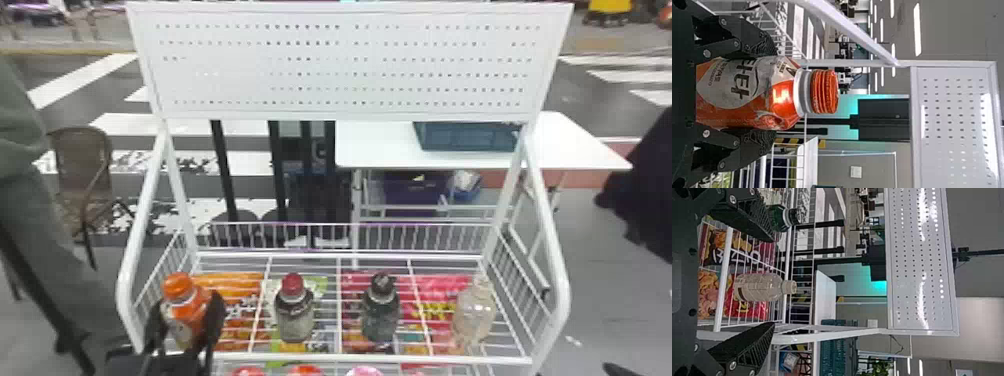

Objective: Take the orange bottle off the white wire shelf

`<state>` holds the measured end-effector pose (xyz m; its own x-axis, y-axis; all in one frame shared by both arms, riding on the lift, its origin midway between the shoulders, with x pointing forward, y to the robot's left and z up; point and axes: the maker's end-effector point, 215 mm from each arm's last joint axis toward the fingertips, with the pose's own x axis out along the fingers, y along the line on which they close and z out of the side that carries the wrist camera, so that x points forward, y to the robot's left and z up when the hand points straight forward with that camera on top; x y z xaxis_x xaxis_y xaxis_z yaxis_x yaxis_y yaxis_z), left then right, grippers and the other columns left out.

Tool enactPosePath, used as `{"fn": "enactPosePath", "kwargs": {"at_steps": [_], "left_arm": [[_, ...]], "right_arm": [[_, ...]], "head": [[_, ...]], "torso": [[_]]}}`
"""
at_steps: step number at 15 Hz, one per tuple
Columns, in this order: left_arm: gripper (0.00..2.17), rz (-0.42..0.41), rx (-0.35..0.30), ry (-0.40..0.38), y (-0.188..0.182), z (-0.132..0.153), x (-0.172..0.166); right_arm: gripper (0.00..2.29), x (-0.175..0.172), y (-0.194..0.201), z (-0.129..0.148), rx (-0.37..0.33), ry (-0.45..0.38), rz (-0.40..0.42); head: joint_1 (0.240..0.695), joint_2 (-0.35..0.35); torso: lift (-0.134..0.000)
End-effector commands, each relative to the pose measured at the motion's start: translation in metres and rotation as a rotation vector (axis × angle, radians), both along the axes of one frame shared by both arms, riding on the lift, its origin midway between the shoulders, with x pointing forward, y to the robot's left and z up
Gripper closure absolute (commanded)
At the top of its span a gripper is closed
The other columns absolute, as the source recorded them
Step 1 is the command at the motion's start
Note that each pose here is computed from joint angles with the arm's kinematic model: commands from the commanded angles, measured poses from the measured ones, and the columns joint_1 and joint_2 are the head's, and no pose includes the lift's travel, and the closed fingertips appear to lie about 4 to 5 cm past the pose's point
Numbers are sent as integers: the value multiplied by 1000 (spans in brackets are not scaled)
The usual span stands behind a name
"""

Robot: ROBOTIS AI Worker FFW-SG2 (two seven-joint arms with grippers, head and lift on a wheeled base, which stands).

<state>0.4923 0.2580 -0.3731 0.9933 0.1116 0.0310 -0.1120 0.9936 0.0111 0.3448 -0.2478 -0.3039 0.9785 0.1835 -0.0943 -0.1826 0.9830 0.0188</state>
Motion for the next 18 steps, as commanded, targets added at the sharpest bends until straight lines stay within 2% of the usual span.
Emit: {"fn": "enactPosePath", "kwargs": {"at_steps": [1,4,6,8,18], "left_arm": [[1055,-12,4,19,-2,27,-29],[1055,2,19,95,9,39,-65],[1055,-2,22,114,8,53,-88],[1055,-7,18,98,6,71,-104],[1055,-20,7,89,-1,75,-111]], "right_arm": [[147,1,2,-1,4,0,3],[147,1,2,-4,9,6,3],[147,1,2,-4,11,5,4],[147,1,2,-3,13,3,4],[147,-3,6,-1,19,3,17]], "head": [[499,0],[499,0],[499,0],[499,0],[499,0]], "torso": [[0],[0],[0],[0],[0]]}}
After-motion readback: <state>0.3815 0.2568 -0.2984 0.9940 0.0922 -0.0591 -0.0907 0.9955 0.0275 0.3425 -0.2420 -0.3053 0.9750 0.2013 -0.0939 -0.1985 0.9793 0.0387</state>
